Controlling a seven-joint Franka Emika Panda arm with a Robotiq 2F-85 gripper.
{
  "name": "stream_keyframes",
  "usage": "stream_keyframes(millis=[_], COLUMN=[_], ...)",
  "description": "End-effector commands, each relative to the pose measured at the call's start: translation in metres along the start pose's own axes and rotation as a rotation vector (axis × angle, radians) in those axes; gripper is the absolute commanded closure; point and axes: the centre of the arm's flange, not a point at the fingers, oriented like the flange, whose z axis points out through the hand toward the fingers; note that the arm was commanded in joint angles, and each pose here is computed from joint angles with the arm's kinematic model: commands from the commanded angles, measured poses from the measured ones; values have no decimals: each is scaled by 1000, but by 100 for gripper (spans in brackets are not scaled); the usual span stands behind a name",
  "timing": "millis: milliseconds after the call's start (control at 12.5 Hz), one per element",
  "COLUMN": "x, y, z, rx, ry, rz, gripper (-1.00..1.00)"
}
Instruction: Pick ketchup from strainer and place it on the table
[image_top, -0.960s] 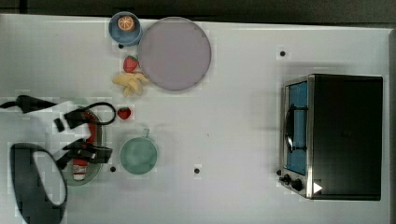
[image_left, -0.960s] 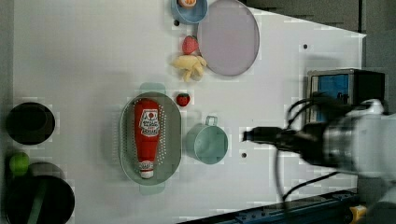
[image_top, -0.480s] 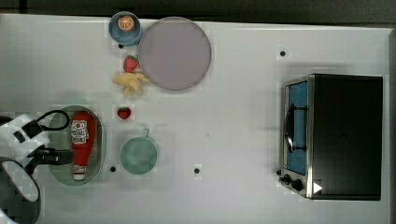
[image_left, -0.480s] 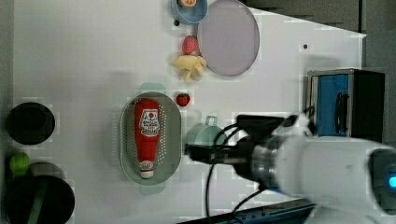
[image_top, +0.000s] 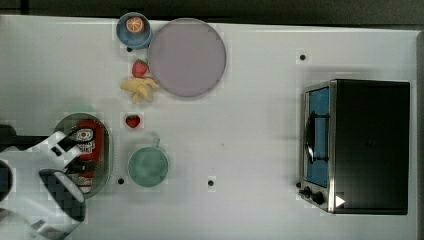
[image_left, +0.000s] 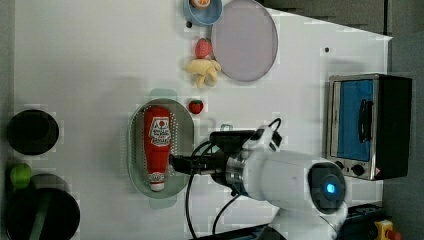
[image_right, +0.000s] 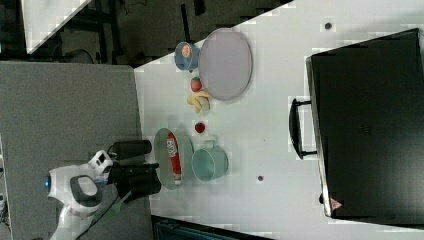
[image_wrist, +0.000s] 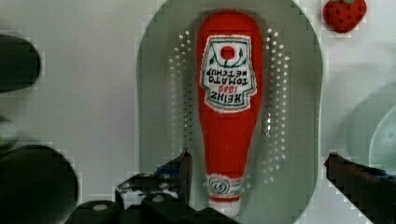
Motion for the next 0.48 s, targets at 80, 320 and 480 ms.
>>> stream_keyframes(millis=[80,320,480], x=[3,0,0], y=[2,-1,1], z=[24,58,79], rx=[49,70,66], ry=[4,-35,-59], rz=[79,108,114], gripper=[-100,-100,-100])
